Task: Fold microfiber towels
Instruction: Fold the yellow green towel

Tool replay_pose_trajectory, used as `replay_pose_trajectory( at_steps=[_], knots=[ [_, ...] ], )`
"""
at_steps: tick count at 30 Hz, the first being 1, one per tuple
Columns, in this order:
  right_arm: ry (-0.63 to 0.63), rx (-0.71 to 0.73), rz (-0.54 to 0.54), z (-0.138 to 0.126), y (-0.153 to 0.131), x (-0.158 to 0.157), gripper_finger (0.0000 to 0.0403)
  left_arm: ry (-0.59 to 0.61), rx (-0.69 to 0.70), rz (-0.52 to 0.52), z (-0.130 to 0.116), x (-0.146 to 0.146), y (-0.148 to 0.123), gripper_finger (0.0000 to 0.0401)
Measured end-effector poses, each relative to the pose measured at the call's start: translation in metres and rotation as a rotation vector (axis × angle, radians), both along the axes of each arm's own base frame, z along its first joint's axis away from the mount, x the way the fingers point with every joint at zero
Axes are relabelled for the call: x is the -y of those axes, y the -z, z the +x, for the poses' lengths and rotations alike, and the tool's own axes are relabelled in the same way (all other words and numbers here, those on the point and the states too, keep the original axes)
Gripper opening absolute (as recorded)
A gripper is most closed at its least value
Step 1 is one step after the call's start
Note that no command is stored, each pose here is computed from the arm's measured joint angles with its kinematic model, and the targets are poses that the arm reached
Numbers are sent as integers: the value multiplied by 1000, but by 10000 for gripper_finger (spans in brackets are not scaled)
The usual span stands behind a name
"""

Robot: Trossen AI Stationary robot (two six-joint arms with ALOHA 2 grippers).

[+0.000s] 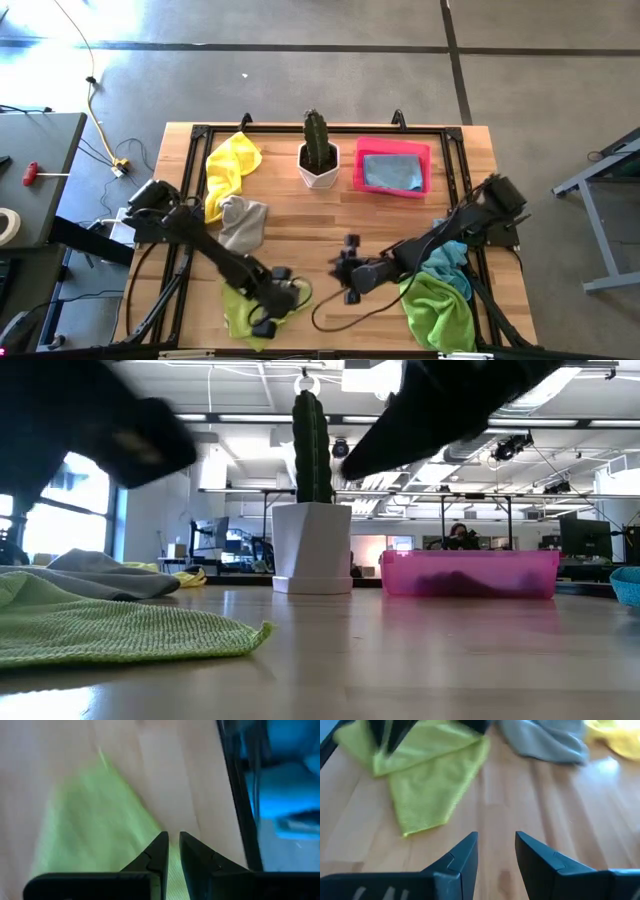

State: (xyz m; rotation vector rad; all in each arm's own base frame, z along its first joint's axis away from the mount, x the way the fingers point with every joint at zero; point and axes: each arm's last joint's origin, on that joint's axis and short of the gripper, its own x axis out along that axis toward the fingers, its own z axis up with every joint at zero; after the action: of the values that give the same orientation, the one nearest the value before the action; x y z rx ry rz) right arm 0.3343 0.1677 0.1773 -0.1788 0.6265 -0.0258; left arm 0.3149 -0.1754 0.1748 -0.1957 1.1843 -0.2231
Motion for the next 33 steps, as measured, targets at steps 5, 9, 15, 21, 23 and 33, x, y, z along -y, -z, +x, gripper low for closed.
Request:
replay_pose_trajectory(
  at_steps=[5,9,15,21,23,33],
  knots=[
    [-198,44,-41,19,32,-12,124,-96,-172,-13,-27,22,3,39],
    [-322,118,-46,30,55,-19,124,-162,-254,-7,-45,37,5,39],
    [-411,174,-48,38,73,-20,124,-258,-241,14,-57,50,5,39],
    [-425,183,38,47,95,-15,124,-323,-253,-3,-64,58,5,39],
    [-433,176,74,52,99,-16,124,-331,-246,-6,-66,60,5,39],
    [-412,-3,122,91,104,-32,123,-350,-226,-1,-69,64,5,39]
  ],
)
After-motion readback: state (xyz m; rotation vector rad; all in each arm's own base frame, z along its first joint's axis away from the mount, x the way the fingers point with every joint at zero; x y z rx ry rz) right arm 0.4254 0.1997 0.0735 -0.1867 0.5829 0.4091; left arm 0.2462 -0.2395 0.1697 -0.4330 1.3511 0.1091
